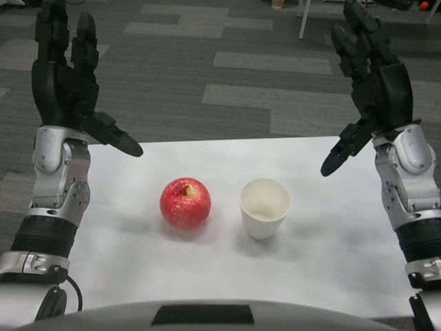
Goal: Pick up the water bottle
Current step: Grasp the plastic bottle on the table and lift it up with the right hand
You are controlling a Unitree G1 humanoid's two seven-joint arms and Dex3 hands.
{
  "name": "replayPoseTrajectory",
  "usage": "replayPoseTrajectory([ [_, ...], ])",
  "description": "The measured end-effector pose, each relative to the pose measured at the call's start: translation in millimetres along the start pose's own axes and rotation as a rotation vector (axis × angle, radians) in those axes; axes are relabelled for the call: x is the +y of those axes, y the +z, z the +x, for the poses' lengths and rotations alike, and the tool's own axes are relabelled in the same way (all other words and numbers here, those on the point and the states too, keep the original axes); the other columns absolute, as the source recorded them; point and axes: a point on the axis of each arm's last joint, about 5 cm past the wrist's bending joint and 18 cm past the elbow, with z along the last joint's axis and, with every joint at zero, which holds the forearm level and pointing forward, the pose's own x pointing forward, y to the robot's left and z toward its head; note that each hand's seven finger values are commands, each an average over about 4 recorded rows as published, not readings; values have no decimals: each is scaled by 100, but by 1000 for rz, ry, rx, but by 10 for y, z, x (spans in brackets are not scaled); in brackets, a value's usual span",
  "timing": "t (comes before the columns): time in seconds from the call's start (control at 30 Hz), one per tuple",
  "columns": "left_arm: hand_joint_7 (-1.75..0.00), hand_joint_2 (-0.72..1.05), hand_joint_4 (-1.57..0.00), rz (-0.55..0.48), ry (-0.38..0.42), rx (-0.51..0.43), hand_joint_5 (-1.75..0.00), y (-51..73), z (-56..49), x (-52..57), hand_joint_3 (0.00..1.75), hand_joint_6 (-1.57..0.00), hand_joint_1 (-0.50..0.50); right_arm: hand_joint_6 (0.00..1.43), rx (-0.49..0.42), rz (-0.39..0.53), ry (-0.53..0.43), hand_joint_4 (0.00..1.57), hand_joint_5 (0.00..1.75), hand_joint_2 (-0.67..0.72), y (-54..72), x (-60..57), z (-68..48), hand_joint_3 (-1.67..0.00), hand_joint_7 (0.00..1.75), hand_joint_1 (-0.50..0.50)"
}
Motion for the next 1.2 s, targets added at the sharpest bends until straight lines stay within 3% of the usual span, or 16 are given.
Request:
replayPoseTrajectory([
  [0.27,-5,-72,0,-8,-34,69,0,-10,-22,49,9,0,-50,0,58,16,53,0,0,66,20,-59,-70,0,14,-46],
  [0.77,-2,-72,0,5,-90,164,0,2,-93,131,9,0,-50,0,118,34,34,0,0,61,71,-206,-324,0,14,-46],
  [1.2,-2,-72,0,-2,-127,224,0,-6,-163,184,9,0,-50,0,156,38,19,0,0,60,88,-245,-476,0,14,-46],
])
